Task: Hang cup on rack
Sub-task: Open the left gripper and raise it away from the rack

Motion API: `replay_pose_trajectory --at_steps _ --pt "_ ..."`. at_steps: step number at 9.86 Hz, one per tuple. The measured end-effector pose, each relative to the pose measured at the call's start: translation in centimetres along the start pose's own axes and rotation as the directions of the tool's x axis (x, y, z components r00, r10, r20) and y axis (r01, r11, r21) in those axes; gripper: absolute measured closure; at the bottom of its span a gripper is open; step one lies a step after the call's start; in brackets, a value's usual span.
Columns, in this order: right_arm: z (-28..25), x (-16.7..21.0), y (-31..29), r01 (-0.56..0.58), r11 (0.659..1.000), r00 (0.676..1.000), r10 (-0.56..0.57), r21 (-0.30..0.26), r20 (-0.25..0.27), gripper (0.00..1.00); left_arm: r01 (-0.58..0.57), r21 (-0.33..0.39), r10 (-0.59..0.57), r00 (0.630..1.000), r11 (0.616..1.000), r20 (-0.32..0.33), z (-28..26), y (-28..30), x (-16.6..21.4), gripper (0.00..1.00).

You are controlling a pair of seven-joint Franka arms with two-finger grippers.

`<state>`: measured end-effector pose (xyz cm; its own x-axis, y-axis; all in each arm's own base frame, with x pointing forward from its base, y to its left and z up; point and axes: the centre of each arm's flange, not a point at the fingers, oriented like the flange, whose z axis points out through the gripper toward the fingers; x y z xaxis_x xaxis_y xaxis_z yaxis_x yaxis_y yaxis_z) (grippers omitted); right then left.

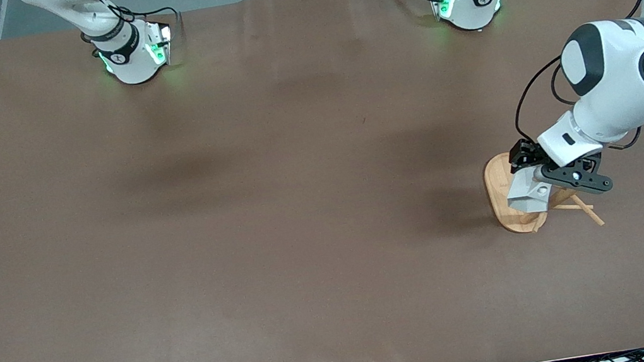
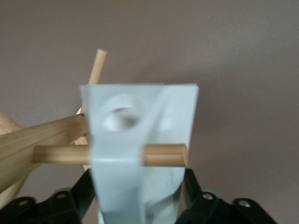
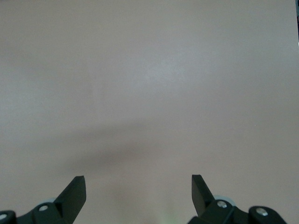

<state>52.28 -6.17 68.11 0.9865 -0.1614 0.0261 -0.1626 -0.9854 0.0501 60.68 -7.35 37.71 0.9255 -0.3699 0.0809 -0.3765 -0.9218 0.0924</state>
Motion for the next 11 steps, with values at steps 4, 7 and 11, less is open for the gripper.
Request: replay_pose_trajectory --at_steps 4,7,11 --pt "0.0 0.0 0.0 0.000 1.000 1.000 0.000 0.000 0.000 0.00 0.137 -0.014 -0.137 0.991 0.991 0.004 -5.4 0.6 0.7 0.00" --pt "0.0 0.0 0.0 -0.001 1.000 1.000 0.001 0.000 0.001 0.00 0.208 0.006 -0.208 0.977 0.978 0.045 -15.3 3.0 0.2 0.00" --pt "0.0 0.0 -0.3 0.003 1.000 1.000 -0.003 0.031 0.002 0.00 0.179 0.120 -0.181 0.983 0.977 0.012 -26.1 5.7 -1.5 0.00"
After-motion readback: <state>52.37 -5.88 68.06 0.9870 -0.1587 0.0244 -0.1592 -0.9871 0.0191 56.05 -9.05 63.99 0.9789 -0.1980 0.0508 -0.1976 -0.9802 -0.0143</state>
